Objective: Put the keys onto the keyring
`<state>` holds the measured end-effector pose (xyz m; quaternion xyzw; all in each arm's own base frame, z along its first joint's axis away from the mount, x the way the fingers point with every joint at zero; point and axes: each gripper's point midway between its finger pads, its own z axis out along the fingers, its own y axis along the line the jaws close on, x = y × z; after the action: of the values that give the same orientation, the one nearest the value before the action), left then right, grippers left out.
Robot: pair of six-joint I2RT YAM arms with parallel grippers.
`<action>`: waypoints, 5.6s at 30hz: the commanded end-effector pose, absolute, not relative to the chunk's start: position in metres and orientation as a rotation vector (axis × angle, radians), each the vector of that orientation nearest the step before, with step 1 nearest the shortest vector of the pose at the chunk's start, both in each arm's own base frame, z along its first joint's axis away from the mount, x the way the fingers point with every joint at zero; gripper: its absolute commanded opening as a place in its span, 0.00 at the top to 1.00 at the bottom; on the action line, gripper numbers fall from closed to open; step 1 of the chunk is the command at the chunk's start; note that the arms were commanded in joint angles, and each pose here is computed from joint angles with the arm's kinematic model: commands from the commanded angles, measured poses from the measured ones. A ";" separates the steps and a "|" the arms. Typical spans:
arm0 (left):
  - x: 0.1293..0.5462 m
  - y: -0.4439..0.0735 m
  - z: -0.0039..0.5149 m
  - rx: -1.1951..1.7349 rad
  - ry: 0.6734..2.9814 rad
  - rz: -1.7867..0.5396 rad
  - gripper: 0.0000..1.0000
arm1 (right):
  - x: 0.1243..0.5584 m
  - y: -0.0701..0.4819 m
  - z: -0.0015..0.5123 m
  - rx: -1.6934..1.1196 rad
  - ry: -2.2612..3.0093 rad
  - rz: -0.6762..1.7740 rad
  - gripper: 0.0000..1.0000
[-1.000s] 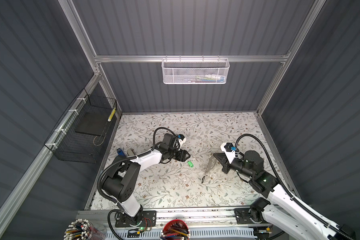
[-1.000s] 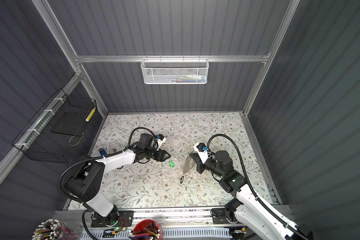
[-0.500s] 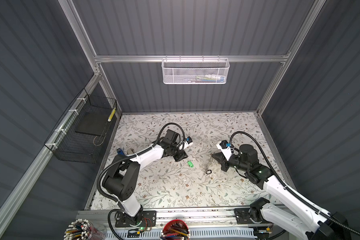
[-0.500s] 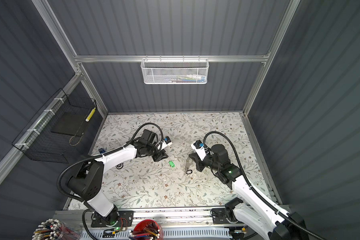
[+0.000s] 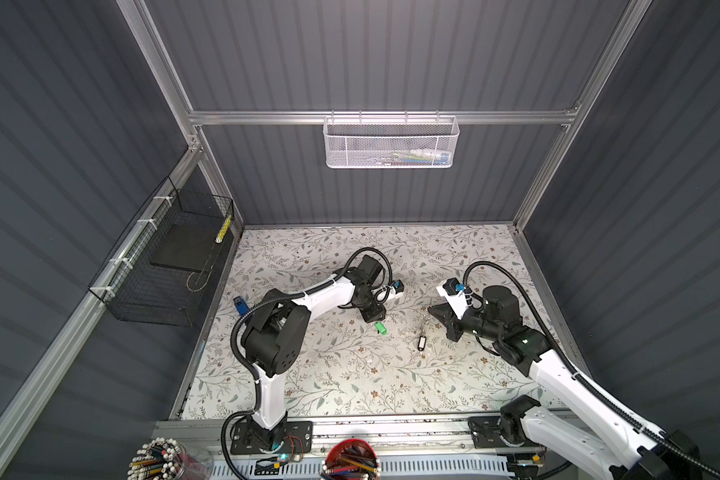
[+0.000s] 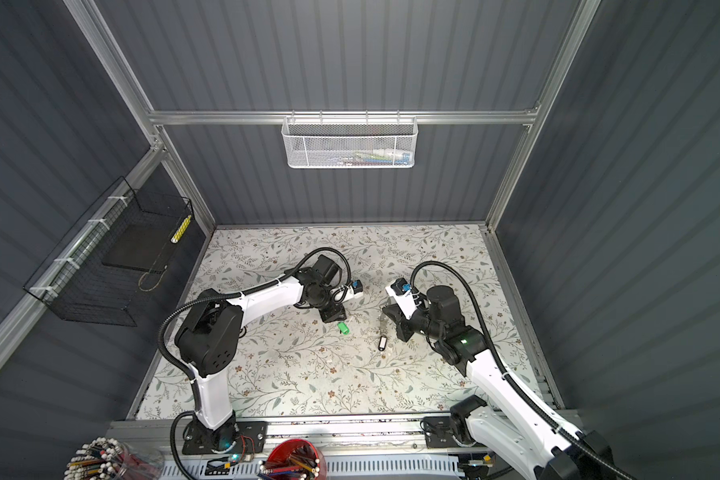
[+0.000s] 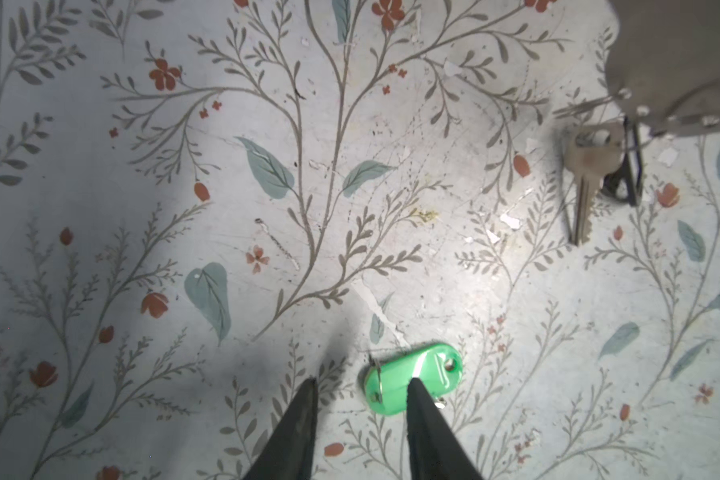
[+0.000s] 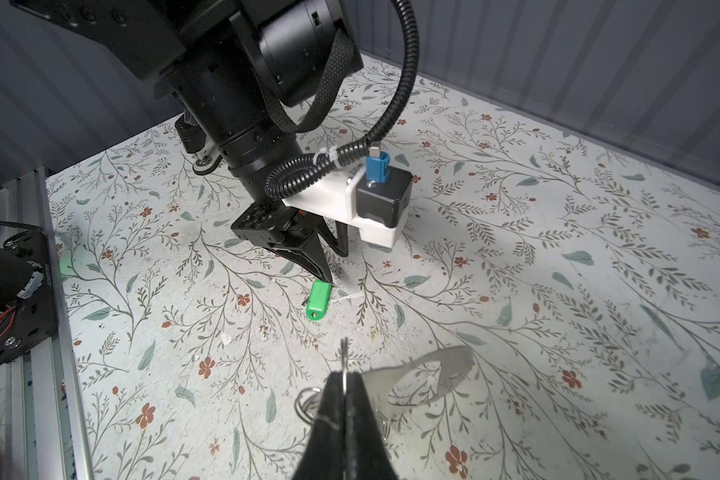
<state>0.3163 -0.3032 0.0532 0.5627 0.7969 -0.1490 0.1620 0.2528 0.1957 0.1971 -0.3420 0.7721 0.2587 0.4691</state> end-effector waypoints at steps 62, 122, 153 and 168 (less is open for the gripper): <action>0.308 -0.286 0.043 1.147 2.009 -0.612 0.67 | 0.266 0.205 0.216 -0.875 1.852 0.658 1.00; 0.302 -0.291 0.014 1.205 2.008 -0.658 0.80 | 0.278 0.213 0.211 -0.876 1.877 0.686 1.00; 0.246 -0.335 0.187 1.543 1.593 -0.859 1.00 | 0.242 0.214 0.210 -1.054 1.582 0.627 1.00; 0.232 -0.363 0.223 1.523 1.492 -0.945 1.00 | 0.237 0.220 0.203 -1.090 1.579 0.595 1.00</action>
<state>0.2347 -0.3572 0.2033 0.6043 0.6015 -0.3559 0.3825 0.2386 0.2183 0.2004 -0.4525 0.6736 0.2550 0.5258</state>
